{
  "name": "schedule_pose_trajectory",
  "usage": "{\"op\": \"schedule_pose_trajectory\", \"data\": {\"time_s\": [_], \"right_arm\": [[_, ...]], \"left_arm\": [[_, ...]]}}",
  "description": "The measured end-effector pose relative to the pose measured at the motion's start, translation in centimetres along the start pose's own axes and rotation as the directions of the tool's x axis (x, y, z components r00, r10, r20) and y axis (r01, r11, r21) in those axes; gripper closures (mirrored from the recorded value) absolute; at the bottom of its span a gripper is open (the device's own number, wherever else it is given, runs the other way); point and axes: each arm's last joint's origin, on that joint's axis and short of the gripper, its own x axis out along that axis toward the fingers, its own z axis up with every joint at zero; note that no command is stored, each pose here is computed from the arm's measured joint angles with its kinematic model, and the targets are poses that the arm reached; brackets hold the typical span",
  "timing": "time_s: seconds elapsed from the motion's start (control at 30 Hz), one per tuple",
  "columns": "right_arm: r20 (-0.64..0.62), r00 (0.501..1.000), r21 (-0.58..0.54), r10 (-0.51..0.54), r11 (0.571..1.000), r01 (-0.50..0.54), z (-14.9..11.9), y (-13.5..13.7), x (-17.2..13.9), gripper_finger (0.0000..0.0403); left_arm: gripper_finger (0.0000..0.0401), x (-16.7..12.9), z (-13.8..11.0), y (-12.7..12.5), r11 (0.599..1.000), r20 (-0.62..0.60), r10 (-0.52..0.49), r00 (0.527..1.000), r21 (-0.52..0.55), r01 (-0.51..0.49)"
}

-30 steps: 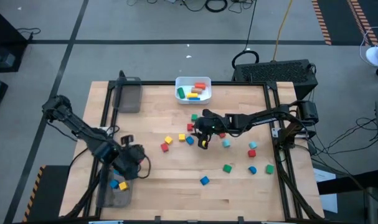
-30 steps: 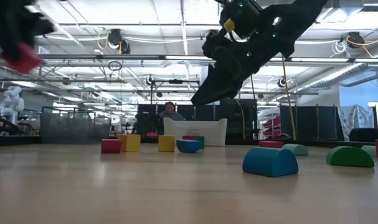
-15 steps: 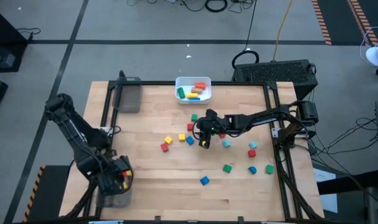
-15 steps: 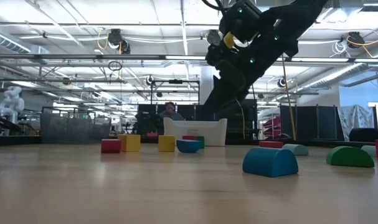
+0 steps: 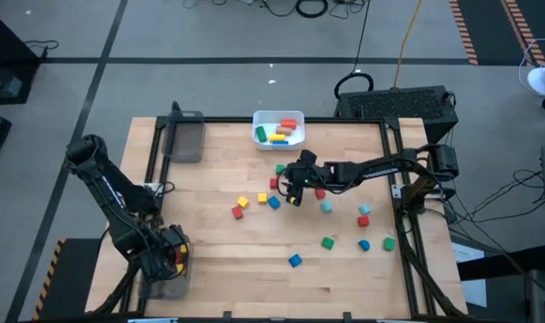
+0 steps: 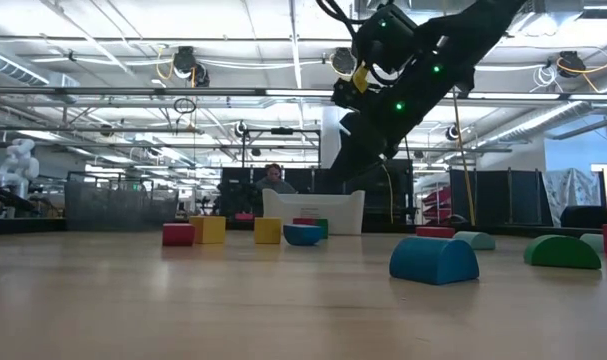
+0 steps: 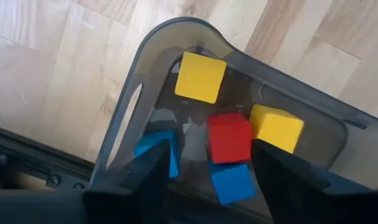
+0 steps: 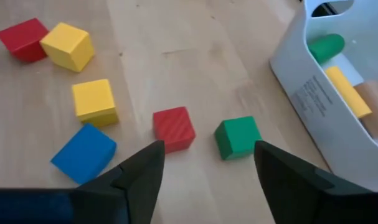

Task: Sort blocks by size
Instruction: Put the green square block into the bottom black bin

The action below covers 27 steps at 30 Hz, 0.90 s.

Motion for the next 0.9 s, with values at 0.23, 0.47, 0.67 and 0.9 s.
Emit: {"op": "schedule_pose_trajectory", "data": {"time_s": [0.23, 0.47, 0.67, 0.9], "right_arm": [[-0.007, 0.999, -0.003, -0.038, 0.999, 0.038, 0.1, -1.7, 0.4, 0.0154], [-0.009, 0.999, -0.015, 0.032, 0.999, -0.032, 0.0, -3.9, 1.7, 0.0154], [-0.029, 0.999, -0.071, 0.042, 0.997, -0.044, -1.6, -4.1, 4.8, 0.0154], [-0.020, 1.000, -0.064, 0.022, 0.998, -0.024, -2.9, -4.1, 7.0, 0.0154]], "left_arm": [[0.0154, 0.0, 0.0, 0.1, 1.000, 0.011, 0.012, 1.000, 0.011, -0.013], [0.0153, -0.1, 1.0, 0.2, 0.997, 0.124, 0.032, 0.992, 0.071, -0.041], [0.0153, -1.4, 2.1, -0.2, 0.992, 0.190, 0.002, 0.982, 0.124, -0.026], [0.0153, -2.2, 2.8, -0.2, 0.985, 0.280, 0.008, 0.960, 0.161, -0.055]]}}
